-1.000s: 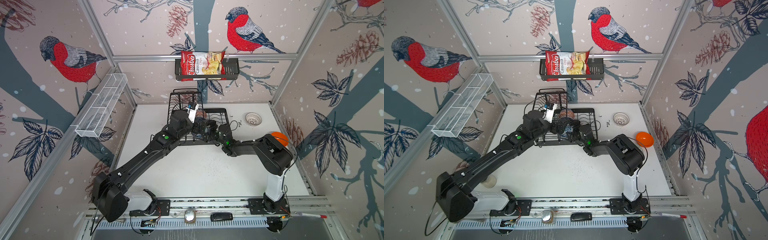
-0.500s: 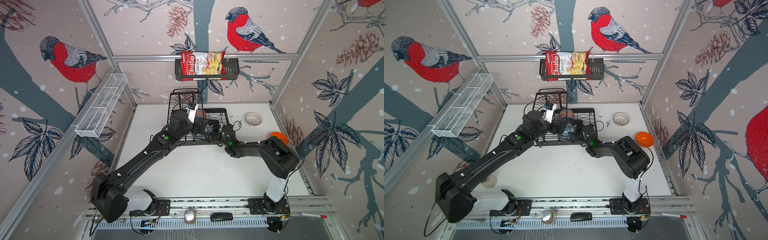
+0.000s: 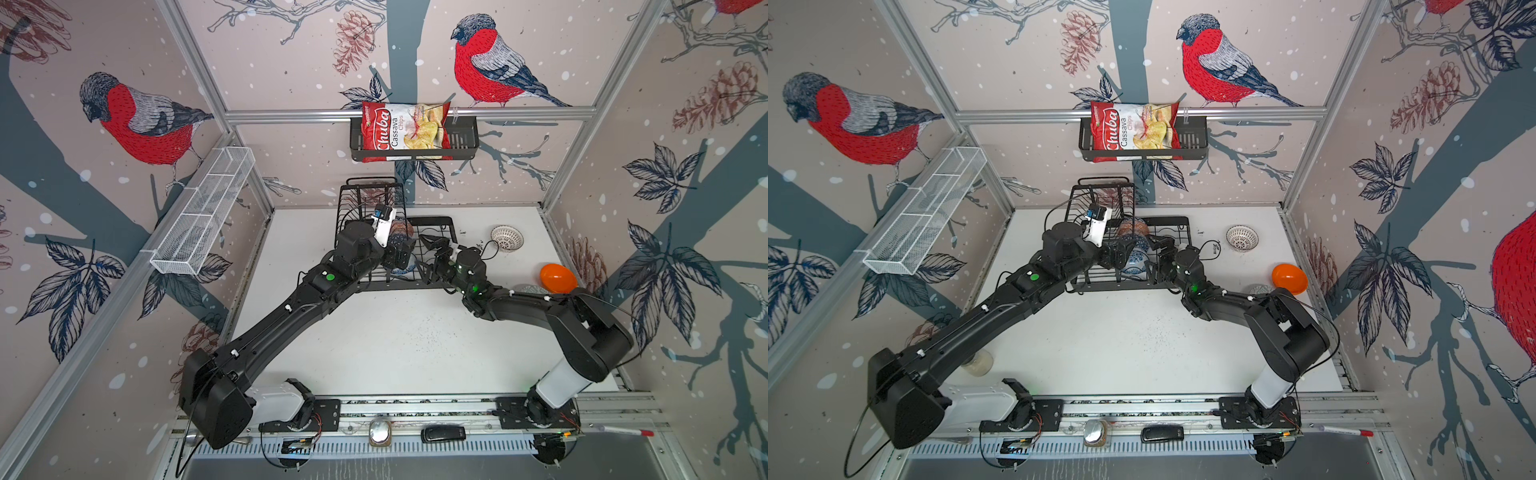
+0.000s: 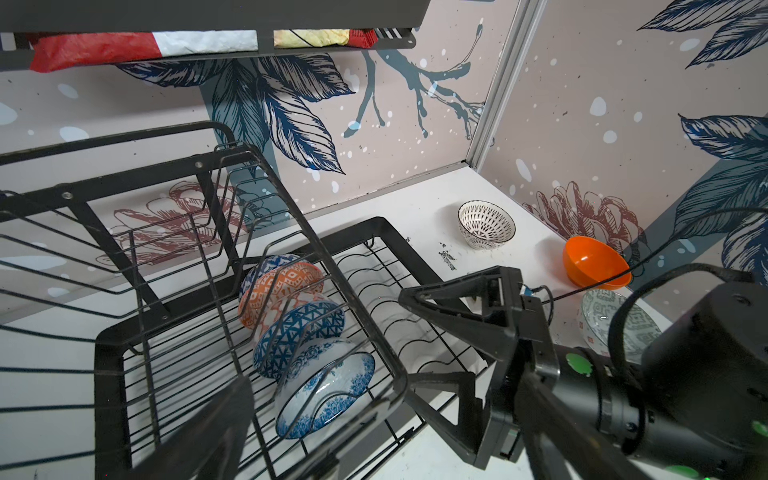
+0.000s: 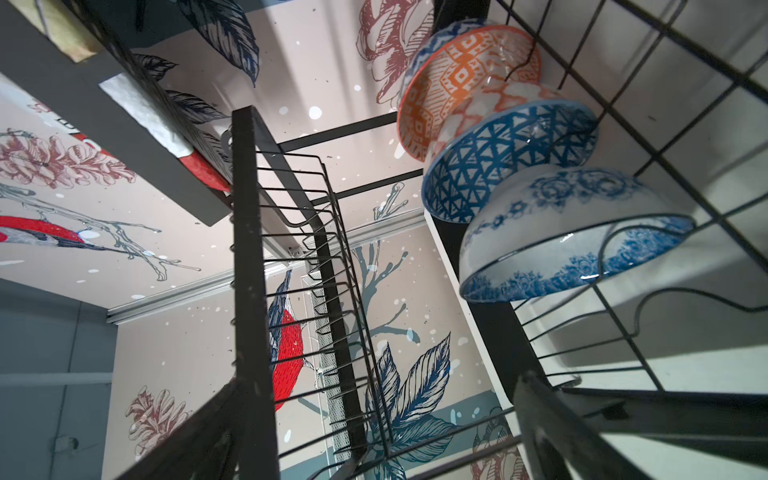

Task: Load the bowls into the dish rack
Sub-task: 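Open the right gripper and release the blue floral bowl in the rack, then move the right gripper over the green-patterned bowl while the left arm withdraws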

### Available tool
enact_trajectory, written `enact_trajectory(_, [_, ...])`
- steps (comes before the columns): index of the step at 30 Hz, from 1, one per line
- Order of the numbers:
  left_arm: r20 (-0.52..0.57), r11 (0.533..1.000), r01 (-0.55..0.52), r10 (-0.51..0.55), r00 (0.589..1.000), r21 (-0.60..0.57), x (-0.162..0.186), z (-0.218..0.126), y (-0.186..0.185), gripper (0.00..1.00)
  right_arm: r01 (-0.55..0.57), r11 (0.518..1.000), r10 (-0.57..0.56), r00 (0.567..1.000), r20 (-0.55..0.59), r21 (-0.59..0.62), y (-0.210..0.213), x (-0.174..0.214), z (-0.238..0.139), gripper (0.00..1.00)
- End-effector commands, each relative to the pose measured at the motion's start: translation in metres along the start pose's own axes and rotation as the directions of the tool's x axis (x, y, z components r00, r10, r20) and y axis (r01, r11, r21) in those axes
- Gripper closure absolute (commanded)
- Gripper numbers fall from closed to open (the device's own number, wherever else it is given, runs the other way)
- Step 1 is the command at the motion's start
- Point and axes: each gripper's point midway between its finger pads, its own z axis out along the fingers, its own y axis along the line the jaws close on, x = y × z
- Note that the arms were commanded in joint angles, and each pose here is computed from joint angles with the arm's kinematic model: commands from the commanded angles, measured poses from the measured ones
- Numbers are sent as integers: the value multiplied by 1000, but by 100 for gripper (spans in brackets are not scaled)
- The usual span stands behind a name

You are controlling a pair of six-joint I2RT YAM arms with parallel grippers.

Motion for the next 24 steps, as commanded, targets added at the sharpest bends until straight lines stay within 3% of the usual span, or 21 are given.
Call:
enact_trajectory(1, [62, 998, -35, 32, 998, 42, -21, -6, -8, 2, 35, 999, -35, 999, 31, 6, 4, -7, -11, 0])
enact_trajectory(6, [92, 995, -41, 33, 995, 87, -42, -10, -18, 2, 112, 994, -112, 992, 62, -3, 25, -15, -31, 0])
enact_trajectory(13, [88, 993, -36, 26, 996, 112, -49, 3, -40, 2, 282, 956, -290, 947, 138, 76, 48, -40, -63, 0])
enact_trajectory(18, [79, 990, -49, 38, 996, 136, -55, 13, -60, 2, 408, 892, -442, 878, 184, 194, 62, -68, -90, 0])
enact_trajectory(24, [71, 979, -76, 64, 995, 189, -54, 27, -102, 2, 491, 777, -605, 755, 253, 395, 58, -112, -135, 0])
